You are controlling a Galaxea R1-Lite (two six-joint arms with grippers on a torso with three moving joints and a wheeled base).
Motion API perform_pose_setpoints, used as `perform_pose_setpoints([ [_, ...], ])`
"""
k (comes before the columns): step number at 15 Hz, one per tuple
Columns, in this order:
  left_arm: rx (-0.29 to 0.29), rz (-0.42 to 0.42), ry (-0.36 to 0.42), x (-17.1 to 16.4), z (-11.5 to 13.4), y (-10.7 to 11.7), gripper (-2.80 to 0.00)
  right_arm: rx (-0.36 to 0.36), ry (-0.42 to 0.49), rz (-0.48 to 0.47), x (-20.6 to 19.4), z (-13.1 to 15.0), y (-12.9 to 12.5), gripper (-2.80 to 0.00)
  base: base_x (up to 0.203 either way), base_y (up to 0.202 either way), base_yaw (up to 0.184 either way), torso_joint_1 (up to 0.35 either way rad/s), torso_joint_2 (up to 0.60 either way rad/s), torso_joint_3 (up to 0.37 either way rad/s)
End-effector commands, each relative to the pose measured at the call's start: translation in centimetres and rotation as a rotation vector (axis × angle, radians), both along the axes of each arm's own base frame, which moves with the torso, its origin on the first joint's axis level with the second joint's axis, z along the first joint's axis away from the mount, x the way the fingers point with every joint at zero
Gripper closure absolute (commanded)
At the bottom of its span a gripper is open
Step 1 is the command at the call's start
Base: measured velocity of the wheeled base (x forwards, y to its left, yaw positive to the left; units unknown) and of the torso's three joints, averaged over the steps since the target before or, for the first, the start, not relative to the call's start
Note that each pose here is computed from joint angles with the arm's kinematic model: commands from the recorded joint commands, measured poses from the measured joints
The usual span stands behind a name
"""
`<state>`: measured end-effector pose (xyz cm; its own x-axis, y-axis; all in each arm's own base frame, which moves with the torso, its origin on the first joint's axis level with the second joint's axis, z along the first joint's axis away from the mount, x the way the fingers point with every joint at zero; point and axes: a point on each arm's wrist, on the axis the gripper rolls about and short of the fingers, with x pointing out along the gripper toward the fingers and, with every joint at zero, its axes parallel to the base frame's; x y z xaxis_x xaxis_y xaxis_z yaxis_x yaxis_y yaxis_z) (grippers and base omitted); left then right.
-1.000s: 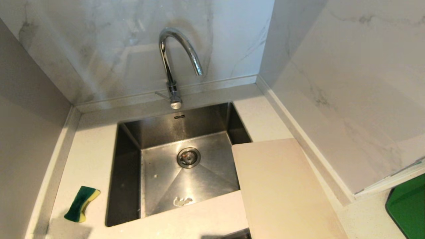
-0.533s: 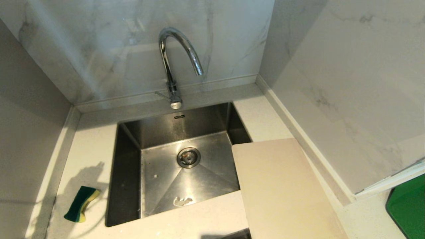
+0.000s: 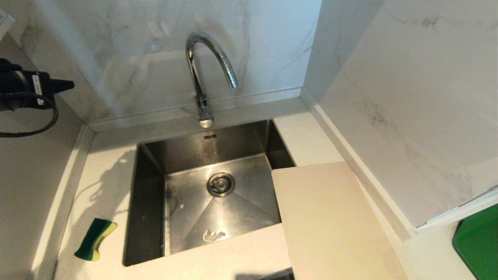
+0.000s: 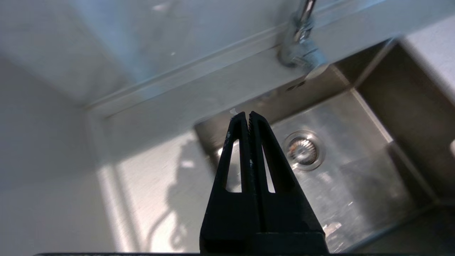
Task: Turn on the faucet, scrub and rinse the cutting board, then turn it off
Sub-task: Turn on the tap
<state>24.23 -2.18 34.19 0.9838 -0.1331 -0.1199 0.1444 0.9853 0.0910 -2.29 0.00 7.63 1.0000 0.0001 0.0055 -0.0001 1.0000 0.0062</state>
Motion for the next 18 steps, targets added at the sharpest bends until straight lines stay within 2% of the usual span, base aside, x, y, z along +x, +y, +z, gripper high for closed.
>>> perform_pose_setpoints([
  [1, -0.026, -0.040, 0.063, 5.2, -1.4, -1.7, 0.00, 0.000, -0.001, 0.000, 0.0, 0.0, 0.0, 0.00, 0.000, 0.000, 0.000, 0.000, 0.00, 0.000],
  [7, -0.232, -0.089, 0.078, 12.0, -1.9, -5.2, 0.00, 0.000, -0.001, 0.000, 0.0, 0.0, 0.0, 0.00, 0.000, 0.000, 0.000, 0.000, 0.00, 0.000],
  [9, -0.283, -0.111, 0.088, 13.2, -2.2, -5.7, 0.00, 0.000, -0.001, 0.000, 0.0, 0.0, 0.0, 0.00, 0.000, 0.000, 0.000, 0.000, 0.00, 0.000],
  [11, -0.380, -0.165, 0.115, 14.1, -2.4, -6.0, 0.00, 0.000, -0.001, 0.000, 0.0, 0.0, 0.0, 0.00, 0.000, 0.000, 0.000, 0.000, 0.00, 0.000],
  [13, -0.442, -0.189, 0.133, 15.1, -2.9, -6.3, 0.00, 0.000, -0.001, 0.000, 0.0, 0.0, 0.0, 0.00, 0.000, 0.000, 0.000, 0.000, 0.00, 0.000],
  [18, -0.616, -0.266, 0.100, 17.5, -3.2, -7.1, 0.00, 0.000, -0.001, 0.000, 0.0, 0.0, 0.0, 0.00, 0.000, 0.000, 0.000, 0.000, 0.00, 0.000],
])
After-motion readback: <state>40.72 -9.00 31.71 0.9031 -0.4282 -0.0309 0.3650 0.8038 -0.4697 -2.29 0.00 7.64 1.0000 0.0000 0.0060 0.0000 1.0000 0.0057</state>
